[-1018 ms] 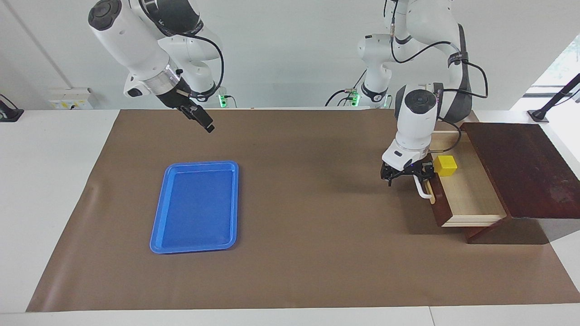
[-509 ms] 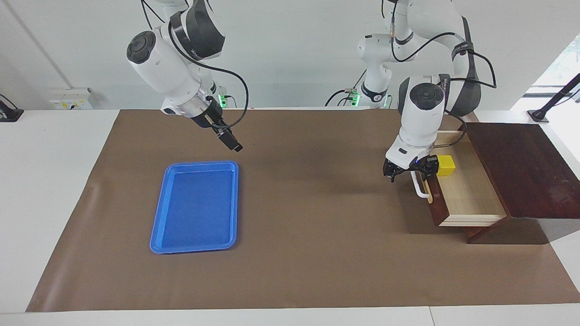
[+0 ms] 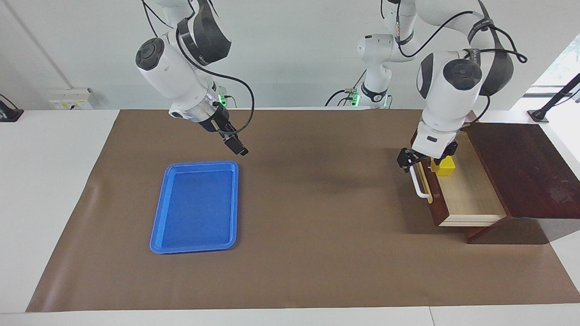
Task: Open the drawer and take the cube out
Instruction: 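Grasp the white drawer handle with the left gripper and pull it open, then lower the left gripper into the drawer and grasp the yellow cube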
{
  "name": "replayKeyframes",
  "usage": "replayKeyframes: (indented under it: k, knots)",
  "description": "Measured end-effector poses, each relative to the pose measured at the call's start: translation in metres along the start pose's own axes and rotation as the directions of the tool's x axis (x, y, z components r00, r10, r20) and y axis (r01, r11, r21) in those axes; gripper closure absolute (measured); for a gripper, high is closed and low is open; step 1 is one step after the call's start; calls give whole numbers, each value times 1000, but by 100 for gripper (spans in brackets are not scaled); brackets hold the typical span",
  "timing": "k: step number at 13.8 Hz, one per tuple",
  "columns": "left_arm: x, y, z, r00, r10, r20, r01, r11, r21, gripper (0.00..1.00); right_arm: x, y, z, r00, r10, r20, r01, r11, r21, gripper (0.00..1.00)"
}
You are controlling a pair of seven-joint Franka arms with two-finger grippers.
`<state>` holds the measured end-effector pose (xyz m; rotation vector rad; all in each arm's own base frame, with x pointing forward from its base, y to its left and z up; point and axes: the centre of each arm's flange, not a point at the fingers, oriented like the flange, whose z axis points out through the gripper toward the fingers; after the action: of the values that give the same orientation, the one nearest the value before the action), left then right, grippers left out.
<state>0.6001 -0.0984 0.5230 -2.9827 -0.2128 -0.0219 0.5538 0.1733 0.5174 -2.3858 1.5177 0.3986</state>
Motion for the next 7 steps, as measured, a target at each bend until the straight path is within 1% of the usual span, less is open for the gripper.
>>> replayKeyframes:
  k: [2,3,4,5,7]
  knots:
    - [7,-45,-9,989,-151,7,151,988,-32,0,0,0,0,1000,1,0,-1,1000,0,0]
    - [10,-66,-9,969,-248,16,248,968,-42,0,0,0,0,1000,1,0,-1,1000,0,0]
    - [12,-84,-6,935,-353,26,354,934,-43,0,0,0,0,1000,1,0,-1,1000,0,0]
    - [14,-97,-3,891,-454,34,455,890,-42,0,0,0,0,1000,1,0,-1,1000,0,0]
    - [16,-111,6,786,-616,41,618,785,-40,0,1,0,0,1000,2,0,-2,1000,1,0]
